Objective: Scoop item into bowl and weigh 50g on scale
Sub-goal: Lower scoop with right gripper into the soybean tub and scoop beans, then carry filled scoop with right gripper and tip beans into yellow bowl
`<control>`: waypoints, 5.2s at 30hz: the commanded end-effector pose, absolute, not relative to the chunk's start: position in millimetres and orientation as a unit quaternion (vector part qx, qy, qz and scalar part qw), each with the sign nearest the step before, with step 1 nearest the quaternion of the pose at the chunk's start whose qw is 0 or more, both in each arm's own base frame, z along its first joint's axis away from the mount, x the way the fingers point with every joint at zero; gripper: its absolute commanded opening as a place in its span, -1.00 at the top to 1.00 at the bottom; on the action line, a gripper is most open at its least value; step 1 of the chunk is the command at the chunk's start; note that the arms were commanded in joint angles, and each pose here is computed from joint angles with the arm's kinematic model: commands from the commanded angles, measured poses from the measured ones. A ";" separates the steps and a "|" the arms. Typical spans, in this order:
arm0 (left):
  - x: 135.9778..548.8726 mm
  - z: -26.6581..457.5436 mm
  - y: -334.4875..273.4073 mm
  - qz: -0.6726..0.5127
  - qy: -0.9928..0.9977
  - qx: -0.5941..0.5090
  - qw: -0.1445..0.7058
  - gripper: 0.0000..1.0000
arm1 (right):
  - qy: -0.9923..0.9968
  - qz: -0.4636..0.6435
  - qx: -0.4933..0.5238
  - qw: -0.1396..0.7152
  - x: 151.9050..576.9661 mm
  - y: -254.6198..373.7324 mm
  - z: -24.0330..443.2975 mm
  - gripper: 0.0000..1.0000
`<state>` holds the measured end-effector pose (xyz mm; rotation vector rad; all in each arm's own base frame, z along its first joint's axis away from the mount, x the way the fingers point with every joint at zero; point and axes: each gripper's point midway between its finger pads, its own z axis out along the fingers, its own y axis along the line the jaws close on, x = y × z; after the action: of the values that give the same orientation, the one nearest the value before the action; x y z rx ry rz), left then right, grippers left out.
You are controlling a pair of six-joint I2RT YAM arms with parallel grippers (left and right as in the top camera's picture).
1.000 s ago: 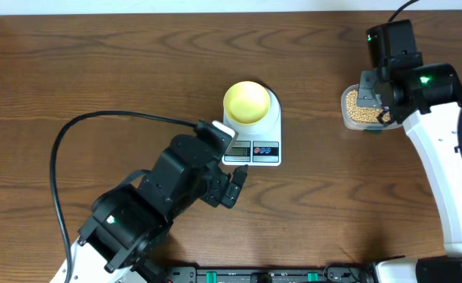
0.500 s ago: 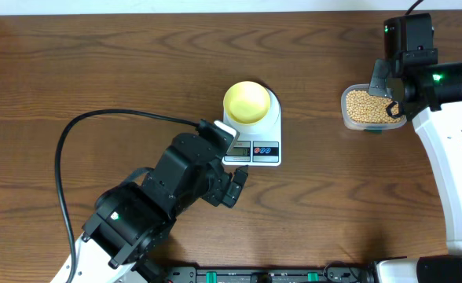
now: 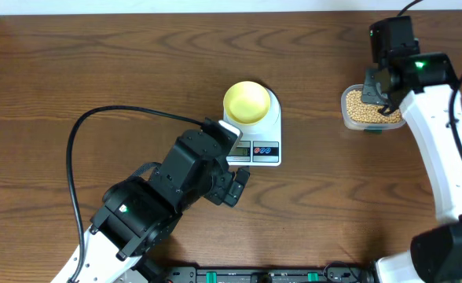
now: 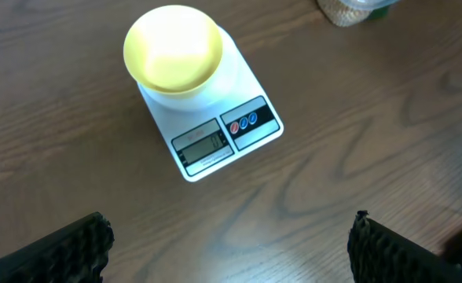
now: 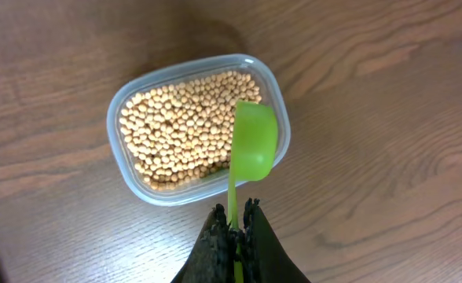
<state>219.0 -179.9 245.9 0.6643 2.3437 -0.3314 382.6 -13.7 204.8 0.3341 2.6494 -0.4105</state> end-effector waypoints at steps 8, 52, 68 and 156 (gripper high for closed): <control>211.9 261.4 -183.2 -0.158 0.886 0.257 0.351 -0.96 | 0.959 -0.140 0.136 0.207 392.2 -27.8 193.8 0.98; 198.6 282.7 -171.2 -0.173 0.871 0.252 0.385 -0.96 | 0.989 0.115 0.085 0.047 390.3 -12.6 97.9 0.98; 198.5 282.7 -171.1 -0.173 0.871 0.252 0.385 -0.96 | 0.944 0.298 0.104 0.097 383.0 -48.9 116.0 0.98; 198.6 282.7 -171.2 -0.173 0.871 0.252 0.385 -0.96 | 0.857 0.488 -0.121 0.111 394.4 239.5 131.1 0.97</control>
<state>198.5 -170.9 279.5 0.6465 2.2249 -0.4331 388.3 235.6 148.9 -0.3790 2.4432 1.5778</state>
